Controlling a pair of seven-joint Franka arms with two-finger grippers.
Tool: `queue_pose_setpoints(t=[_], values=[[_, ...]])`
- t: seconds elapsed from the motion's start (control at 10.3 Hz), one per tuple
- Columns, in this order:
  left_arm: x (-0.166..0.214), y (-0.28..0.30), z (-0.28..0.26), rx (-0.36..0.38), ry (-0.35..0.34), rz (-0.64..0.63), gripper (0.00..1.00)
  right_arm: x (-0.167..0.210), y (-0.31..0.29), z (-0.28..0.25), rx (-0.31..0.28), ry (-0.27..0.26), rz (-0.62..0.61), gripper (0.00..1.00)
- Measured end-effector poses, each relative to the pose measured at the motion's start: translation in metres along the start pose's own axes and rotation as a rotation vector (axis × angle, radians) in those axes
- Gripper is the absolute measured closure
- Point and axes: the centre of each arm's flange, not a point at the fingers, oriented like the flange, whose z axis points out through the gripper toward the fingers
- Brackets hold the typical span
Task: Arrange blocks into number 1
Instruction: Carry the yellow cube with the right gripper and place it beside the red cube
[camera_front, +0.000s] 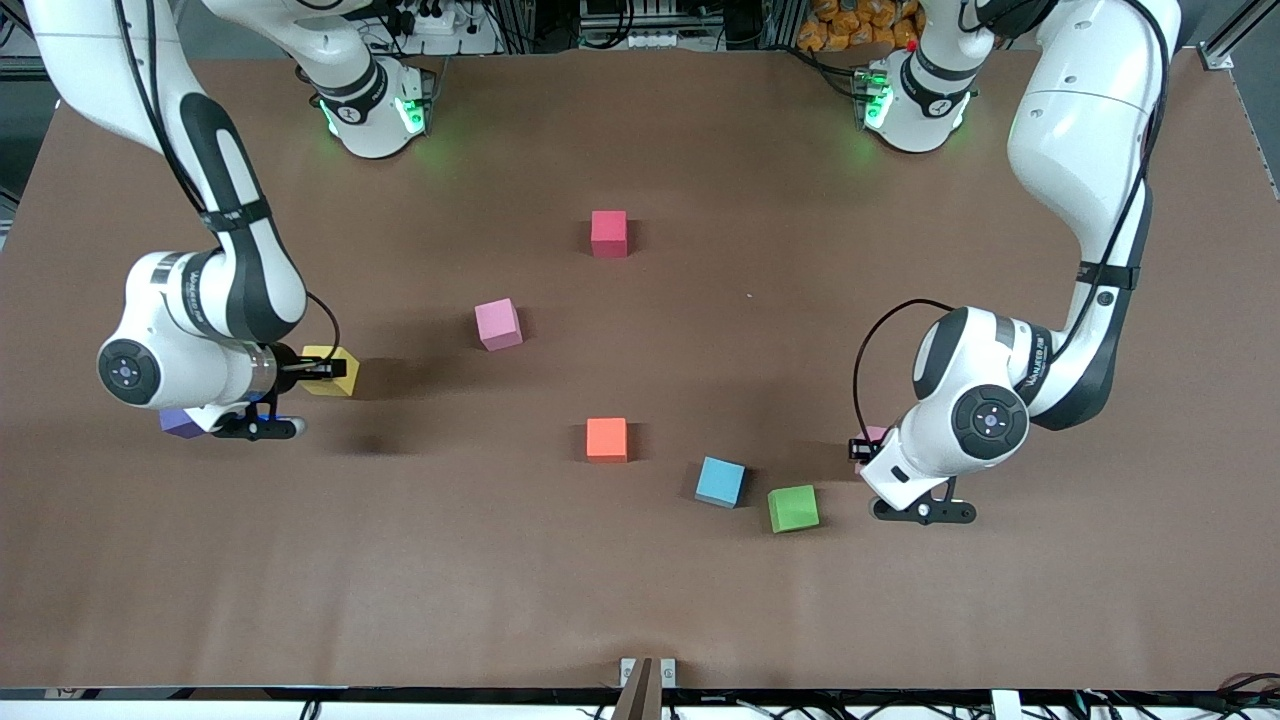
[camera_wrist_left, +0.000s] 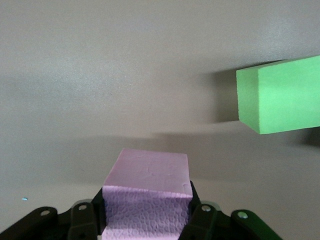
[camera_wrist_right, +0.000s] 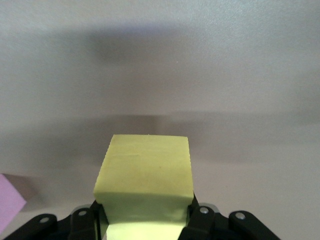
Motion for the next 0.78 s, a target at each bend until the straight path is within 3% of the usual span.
queue_pose_setpoints(t=[0.39,0.78], values=[[-0.001,0.000,0.001,0.000,-0.004,-0.003,0.41,-0.045,-0.099,-0.030,-0.017,0.033,0.051,0.41],[-0.001,-0.001,0.002,0.000,-0.008,-0.021,0.41,-0.110,-0.246,-0.012,0.013,0.072,0.014,0.41]])
